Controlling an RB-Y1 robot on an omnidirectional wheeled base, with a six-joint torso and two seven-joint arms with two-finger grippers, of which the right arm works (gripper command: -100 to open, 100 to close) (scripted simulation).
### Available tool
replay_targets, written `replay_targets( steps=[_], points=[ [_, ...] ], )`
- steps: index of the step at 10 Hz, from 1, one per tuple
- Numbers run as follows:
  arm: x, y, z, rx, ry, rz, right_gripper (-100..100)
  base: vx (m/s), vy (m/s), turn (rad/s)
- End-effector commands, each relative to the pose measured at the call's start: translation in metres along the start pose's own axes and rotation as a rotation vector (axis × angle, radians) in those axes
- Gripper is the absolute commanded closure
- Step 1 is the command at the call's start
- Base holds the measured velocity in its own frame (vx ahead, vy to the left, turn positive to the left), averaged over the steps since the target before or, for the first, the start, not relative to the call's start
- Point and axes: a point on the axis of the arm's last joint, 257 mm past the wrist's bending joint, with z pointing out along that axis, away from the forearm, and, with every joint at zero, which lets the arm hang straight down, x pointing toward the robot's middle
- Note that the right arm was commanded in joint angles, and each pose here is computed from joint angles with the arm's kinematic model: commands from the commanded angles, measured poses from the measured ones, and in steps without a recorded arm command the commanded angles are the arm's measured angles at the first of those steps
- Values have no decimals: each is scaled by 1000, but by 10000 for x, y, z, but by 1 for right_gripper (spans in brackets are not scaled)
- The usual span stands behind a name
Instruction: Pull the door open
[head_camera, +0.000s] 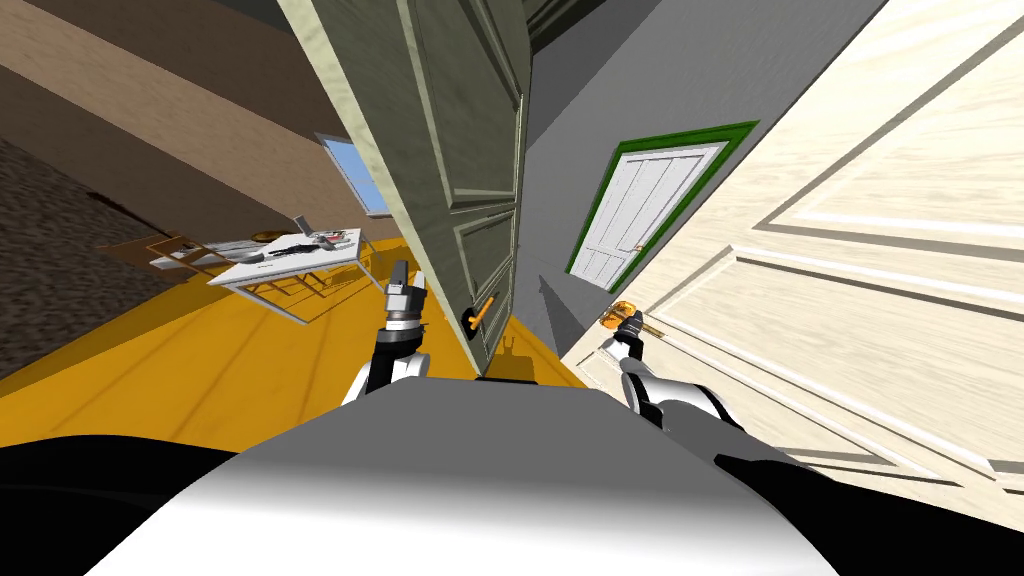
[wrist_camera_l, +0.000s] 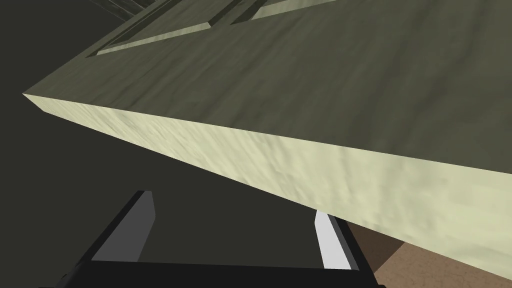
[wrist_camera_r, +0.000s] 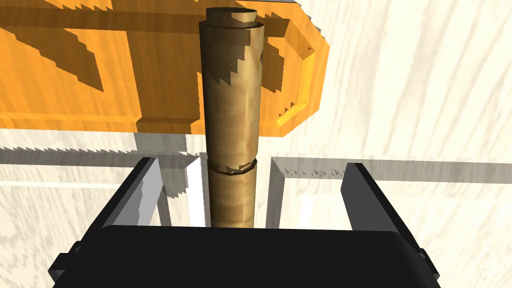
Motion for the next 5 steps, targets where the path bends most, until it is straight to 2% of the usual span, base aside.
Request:
replay_targets(
  steps=[1, 3, 4, 5],
  points=[
    [-98, -7, -15, 3, -22, 3, -100, 35, -145, 143],
    [-76, 14, -7, -4, -19, 7, -100, -13, -38, 6],
    [-76, 14, -7, -4, -19, 7, 100, 0, 0, 0],
    [-76, 14, -7, -4, -19, 7, 100, -7, 7, 14]
  ],
)
